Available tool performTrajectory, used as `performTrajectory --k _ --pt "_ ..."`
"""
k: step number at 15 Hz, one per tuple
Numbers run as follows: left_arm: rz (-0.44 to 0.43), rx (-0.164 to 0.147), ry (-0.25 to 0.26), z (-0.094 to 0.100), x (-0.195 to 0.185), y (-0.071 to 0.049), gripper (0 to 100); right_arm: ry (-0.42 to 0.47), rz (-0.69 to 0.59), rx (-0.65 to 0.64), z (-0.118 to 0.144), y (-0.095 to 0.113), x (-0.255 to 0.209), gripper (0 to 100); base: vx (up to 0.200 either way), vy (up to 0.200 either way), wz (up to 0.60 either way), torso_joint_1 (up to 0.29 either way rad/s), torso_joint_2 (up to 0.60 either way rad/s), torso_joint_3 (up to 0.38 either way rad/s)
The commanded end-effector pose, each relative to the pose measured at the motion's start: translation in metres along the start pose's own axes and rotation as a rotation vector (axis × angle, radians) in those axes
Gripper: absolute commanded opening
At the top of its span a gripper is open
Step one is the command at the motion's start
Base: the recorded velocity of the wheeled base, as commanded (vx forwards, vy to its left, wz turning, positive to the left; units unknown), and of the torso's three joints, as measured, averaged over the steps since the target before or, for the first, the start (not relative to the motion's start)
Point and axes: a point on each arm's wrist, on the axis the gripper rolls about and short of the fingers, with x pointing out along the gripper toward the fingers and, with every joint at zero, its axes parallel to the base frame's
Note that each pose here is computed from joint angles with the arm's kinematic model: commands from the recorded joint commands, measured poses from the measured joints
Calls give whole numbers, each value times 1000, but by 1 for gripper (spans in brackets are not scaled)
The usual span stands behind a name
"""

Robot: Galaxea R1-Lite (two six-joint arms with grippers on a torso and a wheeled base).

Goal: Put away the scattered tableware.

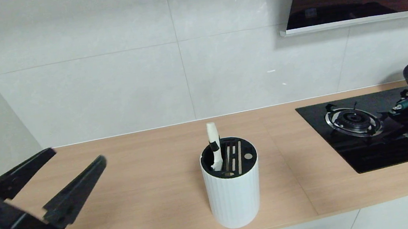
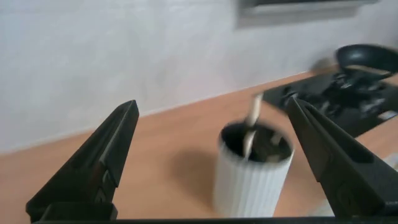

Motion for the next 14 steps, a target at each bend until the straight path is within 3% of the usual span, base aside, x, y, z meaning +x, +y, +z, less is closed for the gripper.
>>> performTrajectory --k 1,2,5,7,8,9,10,12,14 --pt "132 2 -68 -9 -78 11 100 -160 -155 35 -14 -46 -68 100 0 0 0 0 0 0" --pt "162 -4 -86 -14 -107 10 100 -220 -136 26 -19 -55 -97 100 0 0 0 0 0 0" --pt "222 17 -92 -30 -141 4 100 -181 -184 -17 -37 -63 -121 100 0 0 0 0 0 0" --pt "269 21 -74 -47 -154 0 100 -204 -194 -77 -54 -72 -153 100 0 0 0 0 0 0" --pt "298 4 -105 -47 -156 -2 100 -205 -205 -79 -56 -74 -160 100 0 0 0 0 0 0" --pt "301 12 -131 -49 -160 -5 100 -203 -215 -77 -56 -74 -160 100 0 0 0 0 0 0" --pt "304 37 -111 -57 -163 -6 100 -207 -229 -67 -56 -74 -160 100 0 0 0 0 0 0" --pt "357 38 -59 -77 -158 -1 100 -175 -309 -93 -68 -71 -157 100 0 0 0 0 0 0" --pt "473 71 55 -97 -157 4 100 -156 -396 -131 -91 -70 -159 100 0 0 0 0 0 0"
